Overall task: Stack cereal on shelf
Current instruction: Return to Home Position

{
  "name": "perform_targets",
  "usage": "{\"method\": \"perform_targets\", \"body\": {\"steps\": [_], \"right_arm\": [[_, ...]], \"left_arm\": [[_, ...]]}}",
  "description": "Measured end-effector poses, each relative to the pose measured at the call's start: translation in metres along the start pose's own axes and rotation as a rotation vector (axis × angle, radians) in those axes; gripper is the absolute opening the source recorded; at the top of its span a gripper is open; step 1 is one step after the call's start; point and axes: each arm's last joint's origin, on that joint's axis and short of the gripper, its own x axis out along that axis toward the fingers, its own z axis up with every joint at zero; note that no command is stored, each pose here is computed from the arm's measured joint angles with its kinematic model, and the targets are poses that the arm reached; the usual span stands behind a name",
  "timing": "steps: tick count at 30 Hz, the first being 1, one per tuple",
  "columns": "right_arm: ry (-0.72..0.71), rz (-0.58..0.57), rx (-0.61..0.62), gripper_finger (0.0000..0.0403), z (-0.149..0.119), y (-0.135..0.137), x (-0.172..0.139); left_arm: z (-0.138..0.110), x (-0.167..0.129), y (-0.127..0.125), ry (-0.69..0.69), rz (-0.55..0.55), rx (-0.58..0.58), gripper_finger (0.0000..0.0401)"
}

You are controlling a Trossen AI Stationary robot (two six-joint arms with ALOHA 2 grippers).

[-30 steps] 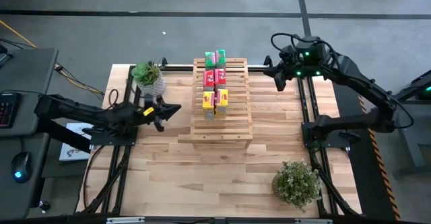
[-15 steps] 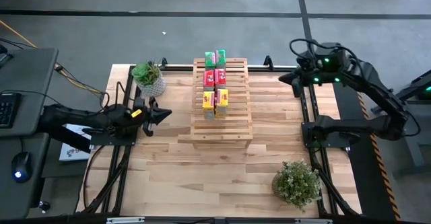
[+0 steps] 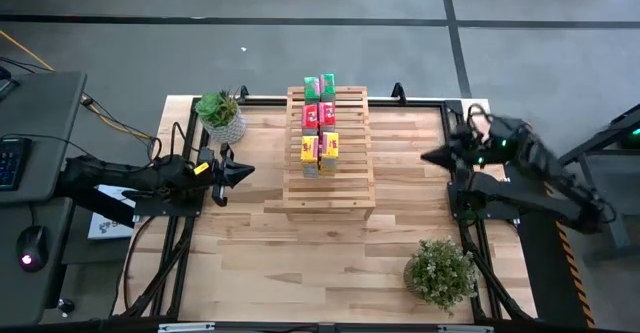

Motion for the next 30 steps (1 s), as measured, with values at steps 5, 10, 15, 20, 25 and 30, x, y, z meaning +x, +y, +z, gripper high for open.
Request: {"method": "perform_targets", "body": {"steps": [5,10,15,20,25,30], "right_arm": [[-0.135,0.112,-0.044,0.0,-0.046,-0.021,0.004],[-0.175,0.142,-0.09,0.0,-0.068,-0.035,0.013],[-0.174,0.126,-0.136,0.0,-0.079,-0.048,0.03],[-0.288,0.121,-0.039,0.0,-0.087,-0.06,0.043],[-0.379,0.146,0.007,0.0,-0.095,-0.062,0.051],[-0.354,0.079,0.006,0.0,-0.105,-0.057,0.056]], "left_arm": [[0.0,0.0,0.0,0.002,0.0,0.0,0.0001],[0.0,0.0,0.0,0.003,0.001,0.001,0.0001],[-0.001,0.0,0.0,0.011,0.008,0.003,0.0001],[-0.002,0.0,0.0,0.015,0.009,0.004,0.0001],[-0.002,0.0,0.001,0.02,0.01,0.004,0.0001],[-0.002,0.0,0.001,0.02,0.01,0.005,0.0001]]}}
